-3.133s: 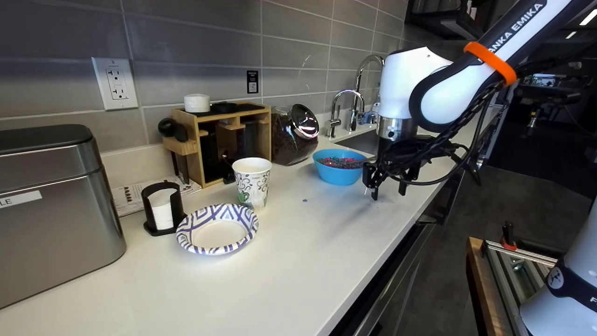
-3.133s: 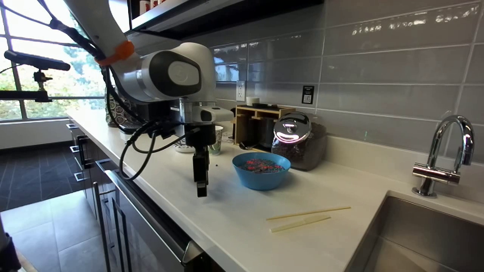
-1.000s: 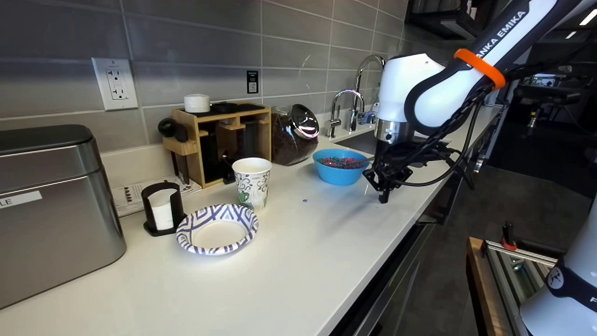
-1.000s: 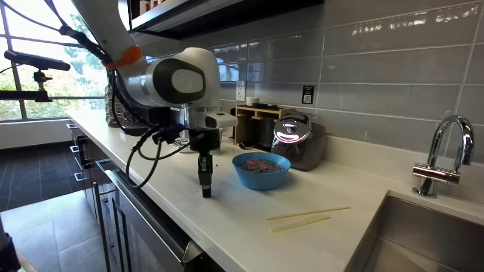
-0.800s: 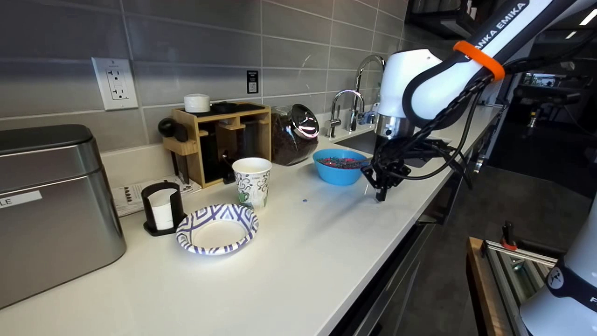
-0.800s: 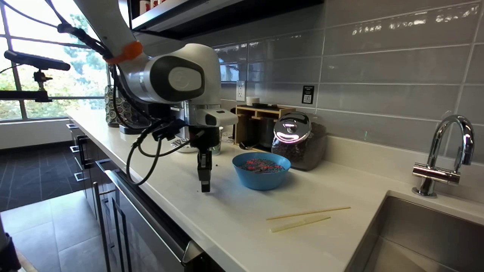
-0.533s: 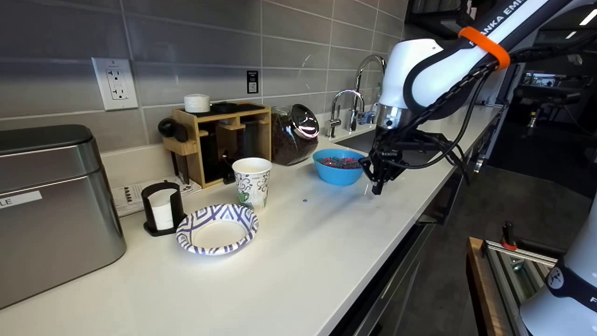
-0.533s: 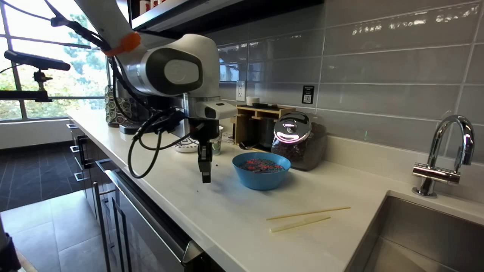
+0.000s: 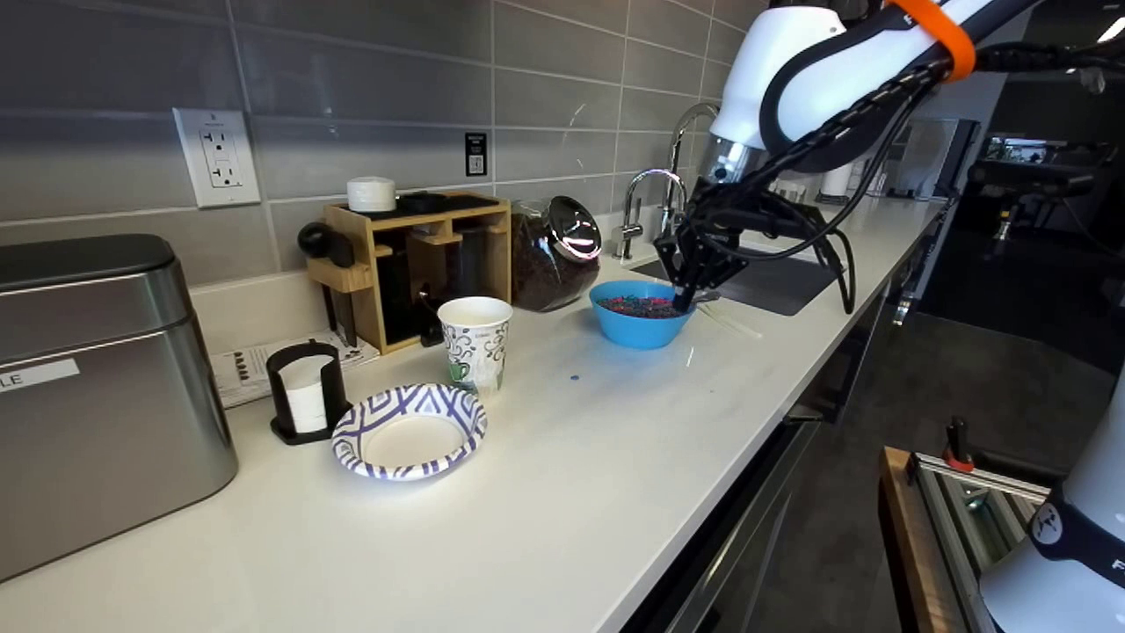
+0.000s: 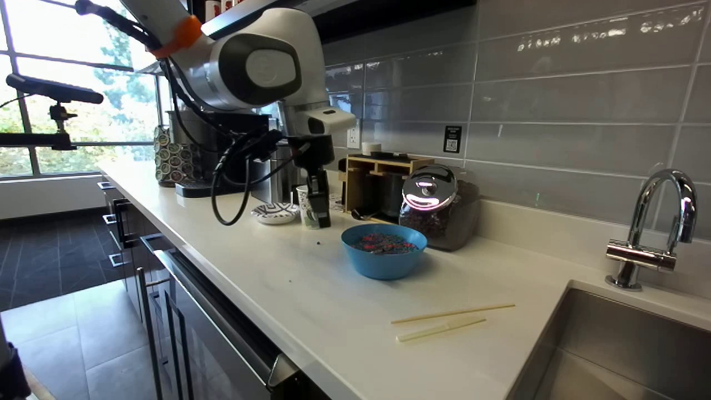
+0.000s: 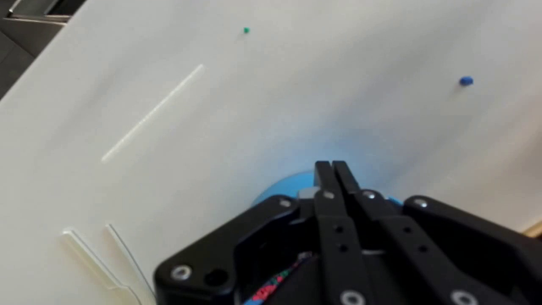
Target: Put the contents from the countertop into the blue bowl
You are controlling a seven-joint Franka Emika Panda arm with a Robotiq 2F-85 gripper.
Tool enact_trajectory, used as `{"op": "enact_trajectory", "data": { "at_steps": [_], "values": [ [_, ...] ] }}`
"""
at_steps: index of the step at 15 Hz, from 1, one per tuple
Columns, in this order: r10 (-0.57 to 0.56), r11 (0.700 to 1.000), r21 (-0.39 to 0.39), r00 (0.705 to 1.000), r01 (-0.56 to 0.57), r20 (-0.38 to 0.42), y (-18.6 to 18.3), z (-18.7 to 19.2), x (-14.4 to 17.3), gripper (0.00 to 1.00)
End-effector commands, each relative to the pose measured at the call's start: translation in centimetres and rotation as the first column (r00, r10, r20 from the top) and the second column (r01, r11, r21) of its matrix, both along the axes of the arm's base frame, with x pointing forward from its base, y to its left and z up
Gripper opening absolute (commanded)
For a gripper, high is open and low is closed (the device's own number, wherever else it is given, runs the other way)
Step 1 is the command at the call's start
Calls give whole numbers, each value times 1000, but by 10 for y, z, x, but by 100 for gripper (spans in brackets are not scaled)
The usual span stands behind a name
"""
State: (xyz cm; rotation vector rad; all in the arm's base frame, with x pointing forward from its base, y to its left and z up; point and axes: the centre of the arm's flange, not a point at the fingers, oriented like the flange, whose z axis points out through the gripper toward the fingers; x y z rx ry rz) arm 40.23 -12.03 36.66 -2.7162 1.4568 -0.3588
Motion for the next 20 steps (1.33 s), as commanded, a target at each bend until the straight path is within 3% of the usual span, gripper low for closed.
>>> {"op": "enact_trajectory", "data": {
  "at_steps": [1, 7, 8, 10, 15, 18, 20],
  "values": [
    [-77, 996, -38, 994, 80, 83, -6, 9, 23, 0],
    [-140, 979, -122, 977, 160, 159, -20, 0, 43, 0],
    [-148, 976, -133, 976, 170, 160, -22, -2, 44, 25],
    [-162, 973, -140, 975, 183, 152, -24, -5, 45, 32],
    [-157, 979, -111, 979, 172, 130, -19, 3, 44, 72],
    [-98, 992, -83, 995, 99, 6, 3, 7, 30, 95],
    [-60, 996, -78, 995, 54, -79, 17, 5, 21, 100]
  ]
}}
